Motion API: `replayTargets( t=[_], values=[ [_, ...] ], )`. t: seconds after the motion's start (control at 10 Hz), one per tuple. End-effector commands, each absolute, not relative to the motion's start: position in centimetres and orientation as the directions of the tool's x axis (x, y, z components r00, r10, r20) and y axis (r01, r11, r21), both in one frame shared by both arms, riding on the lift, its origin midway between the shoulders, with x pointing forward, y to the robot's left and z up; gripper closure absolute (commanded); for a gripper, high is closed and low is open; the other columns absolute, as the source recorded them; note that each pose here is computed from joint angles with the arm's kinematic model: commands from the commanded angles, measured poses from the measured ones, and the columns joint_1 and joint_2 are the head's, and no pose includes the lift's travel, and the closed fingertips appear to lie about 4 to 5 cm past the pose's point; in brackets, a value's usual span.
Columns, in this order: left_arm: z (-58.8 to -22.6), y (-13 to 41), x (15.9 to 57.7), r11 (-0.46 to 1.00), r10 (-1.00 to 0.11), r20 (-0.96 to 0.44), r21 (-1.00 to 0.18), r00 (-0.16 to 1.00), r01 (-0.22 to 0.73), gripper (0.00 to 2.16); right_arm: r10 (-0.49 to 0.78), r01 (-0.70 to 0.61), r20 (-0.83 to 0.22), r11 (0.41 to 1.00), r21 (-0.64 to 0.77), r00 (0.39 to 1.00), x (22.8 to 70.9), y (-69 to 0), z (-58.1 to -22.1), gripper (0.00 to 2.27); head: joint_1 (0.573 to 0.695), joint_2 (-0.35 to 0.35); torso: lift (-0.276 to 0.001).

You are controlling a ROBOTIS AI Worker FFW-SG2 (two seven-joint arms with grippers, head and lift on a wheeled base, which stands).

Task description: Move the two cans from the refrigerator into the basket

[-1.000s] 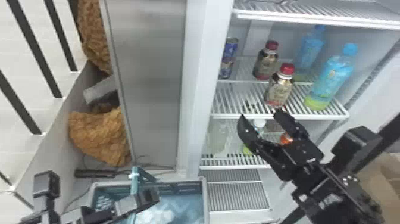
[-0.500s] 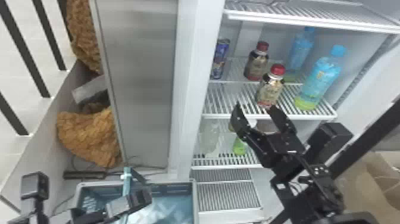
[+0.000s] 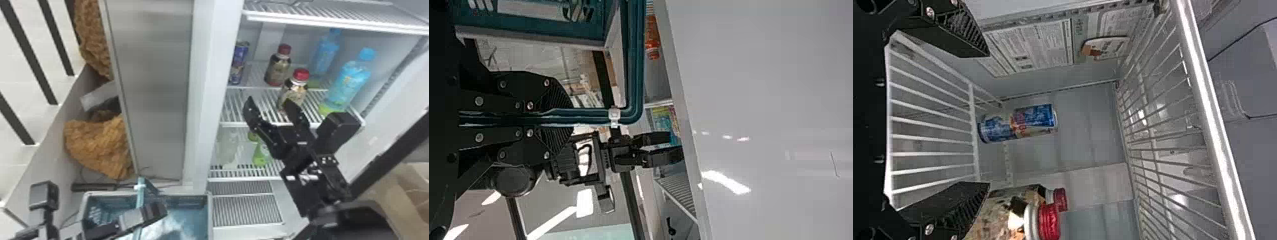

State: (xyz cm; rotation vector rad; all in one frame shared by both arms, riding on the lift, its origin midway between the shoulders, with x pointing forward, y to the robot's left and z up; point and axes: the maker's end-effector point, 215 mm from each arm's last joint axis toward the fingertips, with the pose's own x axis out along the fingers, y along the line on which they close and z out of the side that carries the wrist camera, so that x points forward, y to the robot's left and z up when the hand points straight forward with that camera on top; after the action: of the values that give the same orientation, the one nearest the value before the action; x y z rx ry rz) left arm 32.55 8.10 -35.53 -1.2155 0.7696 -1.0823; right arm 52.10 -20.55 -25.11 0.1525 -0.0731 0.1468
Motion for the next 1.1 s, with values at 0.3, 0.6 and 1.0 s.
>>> replayTargets(
  t=[0.3,0.6,1.0],
  values=[
    [-35.6,8.0,32.6,-0.007,-0.941,0.084,-0.973,0.329,0.229,1.19,0.119,-0.131,0.095,0.983,0.128,0.988,56.7,-20.0,-24.4,0.13,0.695,-0.157,-0.031],
    [-35.6,8.0,32.6,-0.006,-0.941,0.083,-0.974,0.327,0.229,1.19,0.109,-0.119,0.079,0.985,0.129,0.991,59.5,-19.3,-25.0,0.12,0.695,-0.144,-0.031],
    [-35.5,8.0,32.7,-0.009,-0.942,0.086,-0.973,0.325,0.230,1.19,0.082,-0.088,0.050,0.986,0.141,0.995,62.5,-19.7,-26.4,0.12,0.695,-0.137,-0.031]
  ],
)
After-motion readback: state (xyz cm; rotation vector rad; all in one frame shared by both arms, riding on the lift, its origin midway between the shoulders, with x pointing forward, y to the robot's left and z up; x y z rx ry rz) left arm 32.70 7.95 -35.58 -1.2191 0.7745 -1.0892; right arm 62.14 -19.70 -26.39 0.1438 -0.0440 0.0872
